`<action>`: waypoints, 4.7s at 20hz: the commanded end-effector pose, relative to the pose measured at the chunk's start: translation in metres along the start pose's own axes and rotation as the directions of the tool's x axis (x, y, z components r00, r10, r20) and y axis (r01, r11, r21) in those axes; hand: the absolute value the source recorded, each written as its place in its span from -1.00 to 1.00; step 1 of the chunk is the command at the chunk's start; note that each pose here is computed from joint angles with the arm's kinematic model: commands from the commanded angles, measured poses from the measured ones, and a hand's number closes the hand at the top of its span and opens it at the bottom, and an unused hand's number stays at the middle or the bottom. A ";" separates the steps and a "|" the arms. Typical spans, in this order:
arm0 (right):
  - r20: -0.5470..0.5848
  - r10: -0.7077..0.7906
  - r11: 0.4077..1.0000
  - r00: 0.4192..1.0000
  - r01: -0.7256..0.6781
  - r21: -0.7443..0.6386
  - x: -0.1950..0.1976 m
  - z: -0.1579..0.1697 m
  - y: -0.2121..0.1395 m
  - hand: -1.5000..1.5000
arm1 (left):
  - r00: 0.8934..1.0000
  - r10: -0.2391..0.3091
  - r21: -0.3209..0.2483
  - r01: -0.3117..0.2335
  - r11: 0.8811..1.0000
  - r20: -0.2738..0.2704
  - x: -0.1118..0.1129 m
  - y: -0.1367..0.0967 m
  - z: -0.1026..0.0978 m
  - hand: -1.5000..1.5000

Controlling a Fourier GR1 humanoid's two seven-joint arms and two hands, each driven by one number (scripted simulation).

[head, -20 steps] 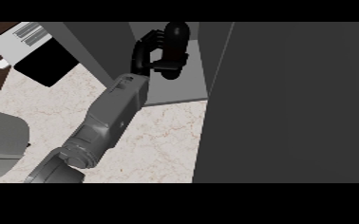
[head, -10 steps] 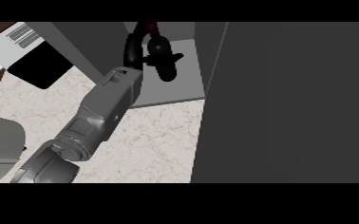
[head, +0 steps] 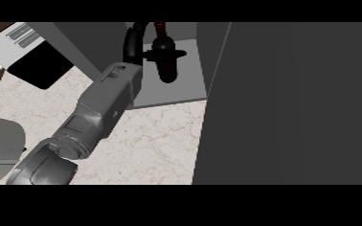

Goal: Pick up the wine, place it into the cabinet and close the cabinet

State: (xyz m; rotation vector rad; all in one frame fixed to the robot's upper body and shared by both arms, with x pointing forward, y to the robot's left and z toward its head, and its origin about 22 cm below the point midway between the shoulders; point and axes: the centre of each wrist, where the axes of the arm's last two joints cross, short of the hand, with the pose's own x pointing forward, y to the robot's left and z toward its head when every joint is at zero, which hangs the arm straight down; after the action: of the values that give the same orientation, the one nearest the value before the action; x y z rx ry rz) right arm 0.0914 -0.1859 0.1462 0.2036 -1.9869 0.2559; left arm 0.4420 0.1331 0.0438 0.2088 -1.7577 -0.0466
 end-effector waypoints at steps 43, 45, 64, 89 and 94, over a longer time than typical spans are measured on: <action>-0.050 -0.039 0.993 0.998 0.033 -0.117 0.052 0.011 -0.012 -1.00 | 0.851 0.515 -0.361 -0.515 0.777 -0.104 -0.019 -0.033 0.085 -1.00; -0.059 -0.022 0.995 0.998 0.016 -0.103 0.052 0.012 -0.013 -1.00 | 0.848 0.522 -0.355 -0.518 0.778 -0.093 -0.011 -0.039 0.096 -1.00; -0.078 0.008 0.999 0.997 -0.004 0.051 0.062 0.015 -0.012 -1.00 | 0.804 0.585 -0.313 -0.585 0.748 -0.104 -0.028 0.054 0.198 -1.00; -0.082 -0.072 0.891 0.994 0.101 0.443 0.048 0.012 0.008 1.00 | 0.853 0.521 -0.233 -0.501 0.834 0.032 -0.021 0.217 0.197 -1.00; -0.105 -0.085 0.881 0.991 0.124 0.456 0.048 0.005 0.011 1.00 | 0.868 0.495 -0.244 -0.473 0.847 0.036 -0.022 0.226 0.197 -1.00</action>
State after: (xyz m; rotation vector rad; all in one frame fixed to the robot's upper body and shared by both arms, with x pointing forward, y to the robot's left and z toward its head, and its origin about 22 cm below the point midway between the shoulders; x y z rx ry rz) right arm 0.0864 -0.1927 0.1495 0.3634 -1.7655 0.7989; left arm 0.2274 0.3346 0.0133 -0.4249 -1.8460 0.1281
